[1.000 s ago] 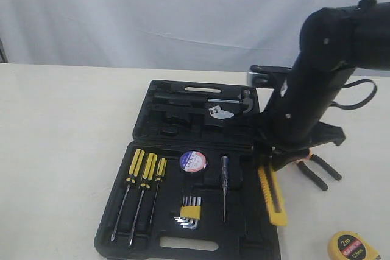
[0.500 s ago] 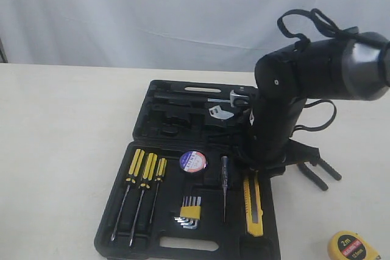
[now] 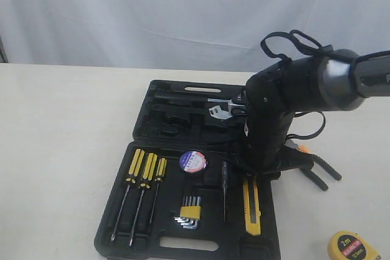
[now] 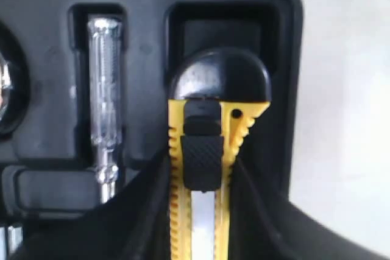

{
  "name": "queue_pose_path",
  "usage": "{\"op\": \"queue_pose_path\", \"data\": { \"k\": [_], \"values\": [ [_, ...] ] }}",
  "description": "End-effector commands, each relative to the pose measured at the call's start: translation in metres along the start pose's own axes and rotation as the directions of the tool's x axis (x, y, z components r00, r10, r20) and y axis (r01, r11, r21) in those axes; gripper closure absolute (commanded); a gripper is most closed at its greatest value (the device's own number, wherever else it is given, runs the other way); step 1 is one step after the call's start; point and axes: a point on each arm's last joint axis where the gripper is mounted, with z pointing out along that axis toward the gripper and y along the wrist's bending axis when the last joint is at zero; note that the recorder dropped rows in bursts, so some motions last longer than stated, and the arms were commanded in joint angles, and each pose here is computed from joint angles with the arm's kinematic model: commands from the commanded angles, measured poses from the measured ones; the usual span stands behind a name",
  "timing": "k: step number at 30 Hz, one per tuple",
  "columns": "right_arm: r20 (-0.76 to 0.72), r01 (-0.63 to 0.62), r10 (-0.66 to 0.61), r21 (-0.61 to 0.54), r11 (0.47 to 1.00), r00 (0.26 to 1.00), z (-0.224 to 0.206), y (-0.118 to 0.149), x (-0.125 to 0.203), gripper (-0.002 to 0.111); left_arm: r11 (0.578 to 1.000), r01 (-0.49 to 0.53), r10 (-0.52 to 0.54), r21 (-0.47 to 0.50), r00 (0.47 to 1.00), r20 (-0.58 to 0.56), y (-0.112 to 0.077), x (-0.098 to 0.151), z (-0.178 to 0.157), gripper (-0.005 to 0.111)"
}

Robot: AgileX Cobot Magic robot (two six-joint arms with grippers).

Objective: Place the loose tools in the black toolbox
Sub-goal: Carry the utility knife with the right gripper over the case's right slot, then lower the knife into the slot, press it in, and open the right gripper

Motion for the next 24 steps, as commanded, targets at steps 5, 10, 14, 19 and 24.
{"op": "queue_pose_path", "data": {
  "k": [5,10,14,19,24],
  "values": [
    [0.03,-0.003,0.003,0.03,1.0,1.0,-0.0001,-0.0031,-0.0044,0.106,1.0,0.005,-0.005,0.005,1.0,0.004,-0.0003,0.0003,0.0002,0.107],
    [0.022,-0.003,0.002,0.038,0.999,1.0,-0.0001,-0.0038,-0.0037,0.106,1.0,0.005,-0.005,0.005,1.0,0.004,-0.0003,0.0003,0.0002,0.107],
    [0.022,-0.003,0.002,0.038,0.999,1.0,-0.0001,-0.0038,-0.0037,0.106,1.0,0.005,-0.005,0.005,1.0,0.004,-0.0003,0.0003,0.0002,0.107],
    [0.023,0.001,-0.002,0.036,0.999,1.0,-0.0001,-0.0037,-0.0038,0.106,1.0,0.005,-0.005,0.005,1.0,0.004,-0.0003,0.0003,0.0002,0.107],
    [0.017,0.032,-0.032,0.031,0.999,0.999,-0.0001,-0.0031,-0.0033,0.106,1.0,0.005,-0.005,0.005,1.0,0.004,-0.0003,0.0003,0.0002,0.107]
  ]
}}
